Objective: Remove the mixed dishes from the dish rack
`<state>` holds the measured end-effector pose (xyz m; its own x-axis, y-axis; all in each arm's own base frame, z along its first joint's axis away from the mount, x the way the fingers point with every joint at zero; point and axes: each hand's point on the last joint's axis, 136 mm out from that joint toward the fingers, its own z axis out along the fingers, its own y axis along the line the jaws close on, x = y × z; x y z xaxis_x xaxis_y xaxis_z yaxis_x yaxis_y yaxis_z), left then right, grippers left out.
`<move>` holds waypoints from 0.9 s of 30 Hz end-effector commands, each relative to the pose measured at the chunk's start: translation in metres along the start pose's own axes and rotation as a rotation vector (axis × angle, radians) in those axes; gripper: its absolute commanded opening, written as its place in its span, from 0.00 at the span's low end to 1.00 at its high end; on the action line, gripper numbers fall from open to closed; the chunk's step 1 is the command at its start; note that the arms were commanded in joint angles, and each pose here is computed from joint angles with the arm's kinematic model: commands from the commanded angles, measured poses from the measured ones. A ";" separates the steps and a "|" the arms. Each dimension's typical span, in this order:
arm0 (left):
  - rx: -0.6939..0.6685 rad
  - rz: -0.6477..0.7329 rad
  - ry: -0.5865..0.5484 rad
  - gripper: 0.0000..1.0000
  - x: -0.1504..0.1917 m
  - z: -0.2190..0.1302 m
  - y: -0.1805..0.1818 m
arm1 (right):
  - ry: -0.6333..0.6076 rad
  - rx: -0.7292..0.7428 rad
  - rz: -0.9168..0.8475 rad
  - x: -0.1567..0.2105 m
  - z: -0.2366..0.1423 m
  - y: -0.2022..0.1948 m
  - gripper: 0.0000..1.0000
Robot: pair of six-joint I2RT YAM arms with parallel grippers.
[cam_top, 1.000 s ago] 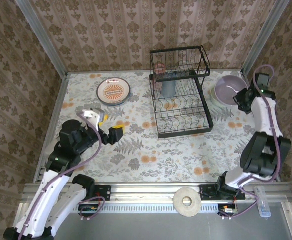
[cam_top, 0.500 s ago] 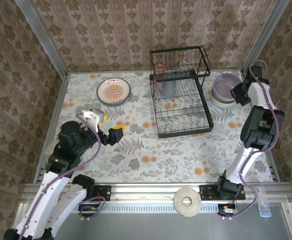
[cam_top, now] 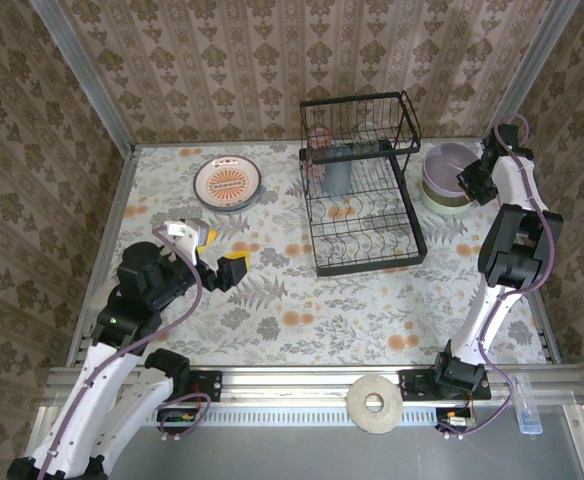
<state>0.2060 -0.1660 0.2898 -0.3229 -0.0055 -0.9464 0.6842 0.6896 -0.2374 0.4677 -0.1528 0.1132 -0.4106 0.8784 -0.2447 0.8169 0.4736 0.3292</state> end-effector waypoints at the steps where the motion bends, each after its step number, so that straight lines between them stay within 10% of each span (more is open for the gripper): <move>1: 0.015 0.010 -0.013 1.00 -0.002 0.000 -0.002 | -0.039 -0.051 0.013 -0.012 -0.011 0.019 0.00; 27: 0.025 0.009 -0.013 1.00 -0.002 0.000 -0.004 | -0.013 0.020 -0.023 -0.011 0.005 0.008 0.00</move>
<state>0.2052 -0.1670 0.2885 -0.3263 -0.0031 -0.9452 0.6887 0.6842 -0.2400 0.4675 -0.1555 0.0952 -0.4281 0.8773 -0.2171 0.8367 0.4756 0.2716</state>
